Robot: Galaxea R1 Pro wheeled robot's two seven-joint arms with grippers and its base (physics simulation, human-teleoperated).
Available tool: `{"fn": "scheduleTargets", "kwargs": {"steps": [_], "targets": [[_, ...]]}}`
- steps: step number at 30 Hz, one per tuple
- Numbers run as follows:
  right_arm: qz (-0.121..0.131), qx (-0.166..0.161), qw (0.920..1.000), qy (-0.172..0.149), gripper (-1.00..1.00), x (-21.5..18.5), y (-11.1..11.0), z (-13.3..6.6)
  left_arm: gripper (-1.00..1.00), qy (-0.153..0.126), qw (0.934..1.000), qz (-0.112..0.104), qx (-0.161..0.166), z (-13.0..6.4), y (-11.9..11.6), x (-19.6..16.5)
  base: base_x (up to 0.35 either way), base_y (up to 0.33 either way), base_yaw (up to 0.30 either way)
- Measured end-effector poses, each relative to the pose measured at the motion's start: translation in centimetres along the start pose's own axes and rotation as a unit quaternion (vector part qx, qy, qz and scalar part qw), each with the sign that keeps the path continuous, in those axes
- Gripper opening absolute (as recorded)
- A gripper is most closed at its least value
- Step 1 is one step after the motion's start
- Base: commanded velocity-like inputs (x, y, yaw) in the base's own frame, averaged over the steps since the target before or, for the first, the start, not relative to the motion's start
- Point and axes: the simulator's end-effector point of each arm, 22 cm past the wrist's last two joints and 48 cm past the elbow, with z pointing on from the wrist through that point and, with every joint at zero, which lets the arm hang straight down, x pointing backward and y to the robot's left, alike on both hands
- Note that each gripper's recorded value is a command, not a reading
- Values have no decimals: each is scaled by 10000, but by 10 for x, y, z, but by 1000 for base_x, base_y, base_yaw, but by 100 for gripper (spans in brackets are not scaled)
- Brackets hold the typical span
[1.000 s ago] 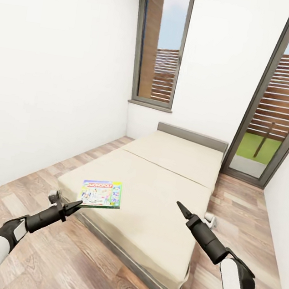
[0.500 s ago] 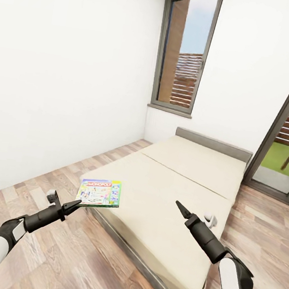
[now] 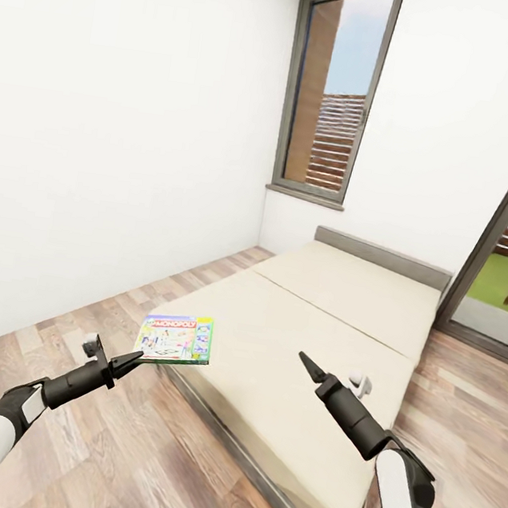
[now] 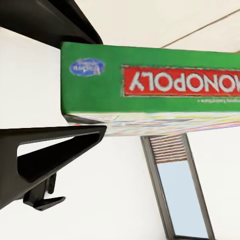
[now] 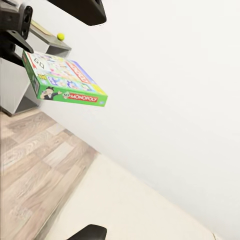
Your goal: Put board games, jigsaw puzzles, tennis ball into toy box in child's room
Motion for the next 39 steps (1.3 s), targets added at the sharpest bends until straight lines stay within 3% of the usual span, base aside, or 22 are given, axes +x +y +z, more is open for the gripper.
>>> {"fn": "scheduleTargets", "kwargs": {"steps": [31, 39], "targets": [[23, 36, 10000, 47, 100, -24, 32, -1, -100, 47, 10000, -23, -54, 2, -39, -7, 0, 0, 274], [4, 29, 10000, 5, 100, -32, 41, -2, -100, 30, 10000, -27, -46, 2, -50, -10, 0, 0, 77]]}}
